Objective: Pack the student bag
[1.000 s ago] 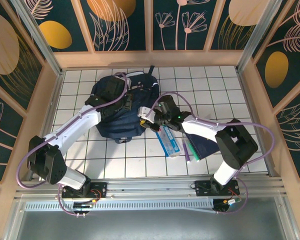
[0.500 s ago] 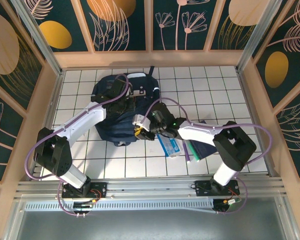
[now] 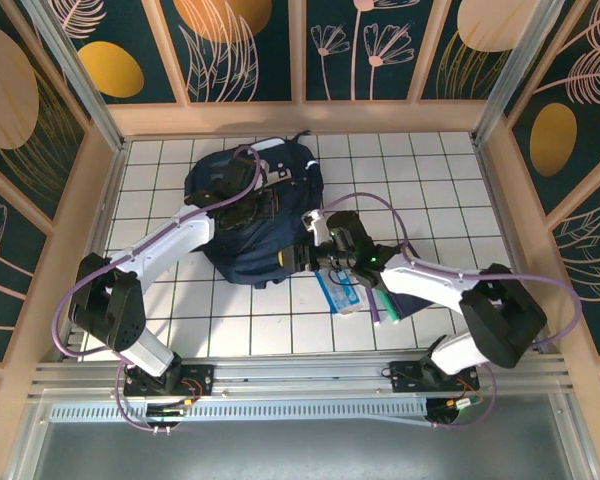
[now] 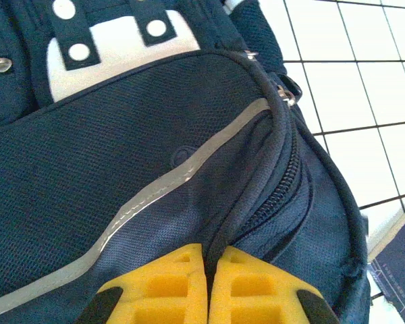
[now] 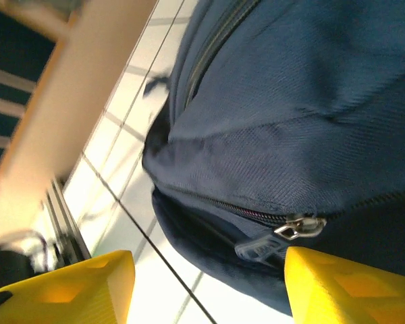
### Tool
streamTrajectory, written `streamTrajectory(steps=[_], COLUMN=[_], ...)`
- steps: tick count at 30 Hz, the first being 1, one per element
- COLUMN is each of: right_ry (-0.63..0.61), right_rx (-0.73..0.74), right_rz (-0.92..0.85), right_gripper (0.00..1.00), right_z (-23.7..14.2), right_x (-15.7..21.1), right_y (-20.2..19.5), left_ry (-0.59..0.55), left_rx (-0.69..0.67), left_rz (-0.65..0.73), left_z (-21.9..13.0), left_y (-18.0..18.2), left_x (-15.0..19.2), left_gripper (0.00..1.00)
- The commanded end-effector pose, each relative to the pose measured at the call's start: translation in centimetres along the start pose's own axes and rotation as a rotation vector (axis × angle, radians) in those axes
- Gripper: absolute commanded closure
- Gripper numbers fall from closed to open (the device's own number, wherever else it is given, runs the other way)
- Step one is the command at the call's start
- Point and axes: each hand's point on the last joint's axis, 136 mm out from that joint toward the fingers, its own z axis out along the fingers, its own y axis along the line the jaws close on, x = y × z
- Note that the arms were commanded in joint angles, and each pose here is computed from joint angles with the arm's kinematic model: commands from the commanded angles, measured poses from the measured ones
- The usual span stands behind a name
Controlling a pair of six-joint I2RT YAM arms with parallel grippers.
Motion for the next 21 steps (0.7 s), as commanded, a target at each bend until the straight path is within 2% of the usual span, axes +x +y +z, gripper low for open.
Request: streamTrajectory(steps=[1,3,8,11,14,21], right_ry=[-0.184,-0.233,-0.151,-0.129,-0.148,-0.197], right_rx=[0.080,0.111,0.156,0.163,0.113,-0.040], right_rz=[0.335,0.441,0.357,0.399,0.437,0.442], right_gripper=[0.37,0.33,0.34,0.35,0.35,0.35], right_z=[-2.1,-3.0,-2.6,-2.2,-1.8,0.0], right_x=[-3.0,-3.8,-4.3,-4.2,-4.7,-7.6], right_y=[-1.0,-2.6,-4.5,-5.9,-6.1,-3.8], left_ry=[-0.092,-0.090,-0.097,-0.092,-0.092,-0.073], left_rx=[0.071,0.071,0.116,0.118,0.158,0.202], left_rz=[0.003,-0.011,-0.019,-0.026,-0.029,-0.059], left_z=[-1.3,-1.4,-1.6,-1.5,-1.7,-2.0], left_y=[-1.6,-1.7,-2.4,-2.5,-3.1,-3.7], left_x=[-2.5,-2.6,-2.7,-2.6,-2.6,-2.1], left_gripper=[1.00,1.00,1.00,1.00,1.00,1.00])
